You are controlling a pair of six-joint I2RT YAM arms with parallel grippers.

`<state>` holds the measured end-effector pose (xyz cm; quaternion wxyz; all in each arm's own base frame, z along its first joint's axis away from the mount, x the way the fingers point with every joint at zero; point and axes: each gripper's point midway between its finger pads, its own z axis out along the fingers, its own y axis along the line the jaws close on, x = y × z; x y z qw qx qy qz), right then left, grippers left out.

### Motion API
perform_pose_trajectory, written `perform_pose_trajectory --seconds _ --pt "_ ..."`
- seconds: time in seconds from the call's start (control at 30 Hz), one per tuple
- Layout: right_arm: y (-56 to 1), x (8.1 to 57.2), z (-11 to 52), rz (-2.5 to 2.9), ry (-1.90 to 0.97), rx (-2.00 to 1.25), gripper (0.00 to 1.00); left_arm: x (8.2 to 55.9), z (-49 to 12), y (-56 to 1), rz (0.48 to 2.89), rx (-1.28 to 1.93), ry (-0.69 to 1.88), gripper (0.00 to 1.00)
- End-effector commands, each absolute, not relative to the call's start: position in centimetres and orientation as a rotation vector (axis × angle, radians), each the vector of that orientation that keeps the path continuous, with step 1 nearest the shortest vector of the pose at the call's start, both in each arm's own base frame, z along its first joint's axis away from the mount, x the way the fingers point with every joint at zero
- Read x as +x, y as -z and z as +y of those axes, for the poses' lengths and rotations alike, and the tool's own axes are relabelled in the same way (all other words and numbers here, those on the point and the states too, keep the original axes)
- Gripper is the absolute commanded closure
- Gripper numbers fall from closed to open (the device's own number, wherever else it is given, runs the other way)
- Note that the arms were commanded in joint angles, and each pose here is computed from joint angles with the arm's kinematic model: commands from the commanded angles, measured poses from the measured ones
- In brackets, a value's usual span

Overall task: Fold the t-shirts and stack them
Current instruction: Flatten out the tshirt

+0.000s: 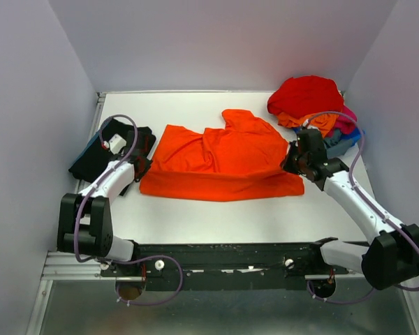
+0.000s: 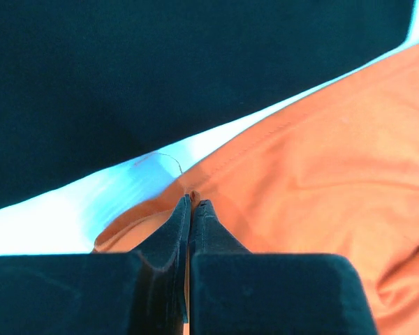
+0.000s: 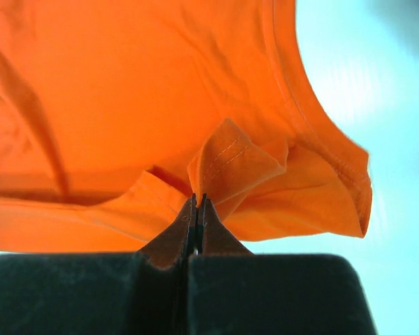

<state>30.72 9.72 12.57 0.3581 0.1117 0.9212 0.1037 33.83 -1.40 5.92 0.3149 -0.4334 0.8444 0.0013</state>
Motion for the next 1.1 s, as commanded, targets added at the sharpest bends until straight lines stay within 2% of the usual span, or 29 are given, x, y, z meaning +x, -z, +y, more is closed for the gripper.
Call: perform_pose_trajectory --seconds 0.0,0.07,0.17,0.3,0.4,0.67,0.87,0.93,1.0,1.03,1.07 --pt "-16.9 31.6 8.9 2.27 -0.228 0.291 0.99 34.1 -1.8 -9.2 2.148 -1.111 0.07 0.92" --pt "-17.3 31.3 9.1 2.272 -0.243 0.283 0.99 33.8 -1.4 -9.7 2.129 -1.111 0.057 0.92" --pt "-16.9 30.5 9.5 2.302 -0.272 0.261 0.99 32.9 -1.0 -10.1 2.123 -1.108 0.041 0.99" --pt "-15.7 29.3 9.7 2.362 -0.292 0.253 1.0 31.6 -1.1 -9.7 2.13 -1.099 0.055 0.96" --pt "-14.9 28.0 10.0 2.404 -0.321 0.261 0.99 30.4 -1.5 -9.0 2.152 -1.103 0.078 1.0" --pt "-10.8 21.4 10.5 2.576 -0.43 0.362 0.97 26.7 -2.6 -7.5 2.165 -1.072 0.181 1.0" --pt "-8.4 16.0 9.8 2.722 -0.39 0.502 0.98 24.1 -3.4 -6.0 2.193 -1.057 0.248 1.0" --pt "-7.9 14.5 9.9 2.771 -0.399 0.53 0.94 23.4 -3.6 -5.4 2.203 -1.065 0.268 1.0" --pt "-7.8 13.2 10.3 2.8 -0.449 0.54 0.83 22.9 -3.8 -4.8 2.213 -1.074 0.282 1.0" --pt "-7.8 12.9 10.7 2.797 -0.488 0.525 0.69 22.7 -3.8 -4.6 2.217 -1.08 0.28 1.0" --pt "-8.0 12.7 10.8 2.785 -0.507 0.525 0.47 22.6 -3.8 -4.4 2.22 -1.079 0.278 1.0"
